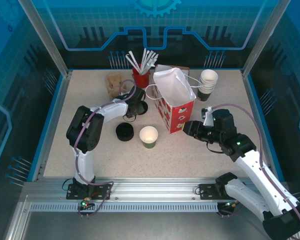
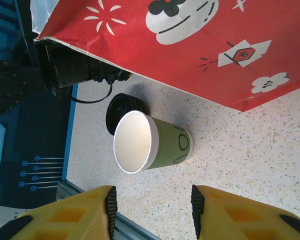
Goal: Pack the takeout coffee
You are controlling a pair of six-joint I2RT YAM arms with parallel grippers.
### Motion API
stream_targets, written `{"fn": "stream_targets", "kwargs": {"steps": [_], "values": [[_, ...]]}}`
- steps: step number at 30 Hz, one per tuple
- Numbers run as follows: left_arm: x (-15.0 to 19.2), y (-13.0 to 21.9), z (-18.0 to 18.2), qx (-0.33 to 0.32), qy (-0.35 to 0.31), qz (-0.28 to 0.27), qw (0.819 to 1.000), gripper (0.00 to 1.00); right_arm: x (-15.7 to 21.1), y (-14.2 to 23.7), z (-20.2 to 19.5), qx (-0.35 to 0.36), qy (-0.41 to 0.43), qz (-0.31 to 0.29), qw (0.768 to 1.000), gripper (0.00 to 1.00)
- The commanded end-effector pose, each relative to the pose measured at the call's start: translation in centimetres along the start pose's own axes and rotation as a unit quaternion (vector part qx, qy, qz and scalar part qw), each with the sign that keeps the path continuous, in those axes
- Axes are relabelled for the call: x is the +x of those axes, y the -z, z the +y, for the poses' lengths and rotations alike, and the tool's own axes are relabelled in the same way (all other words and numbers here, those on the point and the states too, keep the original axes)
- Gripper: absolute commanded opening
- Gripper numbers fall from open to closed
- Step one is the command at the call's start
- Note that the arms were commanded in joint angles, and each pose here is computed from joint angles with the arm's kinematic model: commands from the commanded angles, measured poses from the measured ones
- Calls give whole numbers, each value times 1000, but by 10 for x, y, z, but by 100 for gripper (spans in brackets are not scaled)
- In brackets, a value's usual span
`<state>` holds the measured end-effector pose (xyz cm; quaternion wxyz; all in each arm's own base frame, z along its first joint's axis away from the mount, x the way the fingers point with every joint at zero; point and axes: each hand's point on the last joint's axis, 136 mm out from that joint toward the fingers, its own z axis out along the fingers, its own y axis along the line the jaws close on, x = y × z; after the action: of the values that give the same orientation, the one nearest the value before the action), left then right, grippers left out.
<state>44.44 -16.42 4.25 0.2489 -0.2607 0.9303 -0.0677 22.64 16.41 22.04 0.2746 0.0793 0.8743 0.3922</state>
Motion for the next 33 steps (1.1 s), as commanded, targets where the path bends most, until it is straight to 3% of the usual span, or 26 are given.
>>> {"fn": "stream_targets", "kwargs": {"steps": [1,14,20,28,33], "values": [[-8,-5,3,-13,15,-14,1000,44,5,3,-5,-2,0,9,1000,47],[-2,-21,-2,-6,21,-6,1000,34,5,6,-11,-4,-9,3,1000,47],[-3,-22,-4,0,20,-10,1000,22,4,8,-13,-5,-12,-2,1000,46],[-9,-9,-8,14,7,-19,1000,11,4,10,-13,-6,-13,-4,1000,46],[-15,10,-12,26,-4,-28,999,11,4,12,-10,-11,-12,-5,1000,46]]}}
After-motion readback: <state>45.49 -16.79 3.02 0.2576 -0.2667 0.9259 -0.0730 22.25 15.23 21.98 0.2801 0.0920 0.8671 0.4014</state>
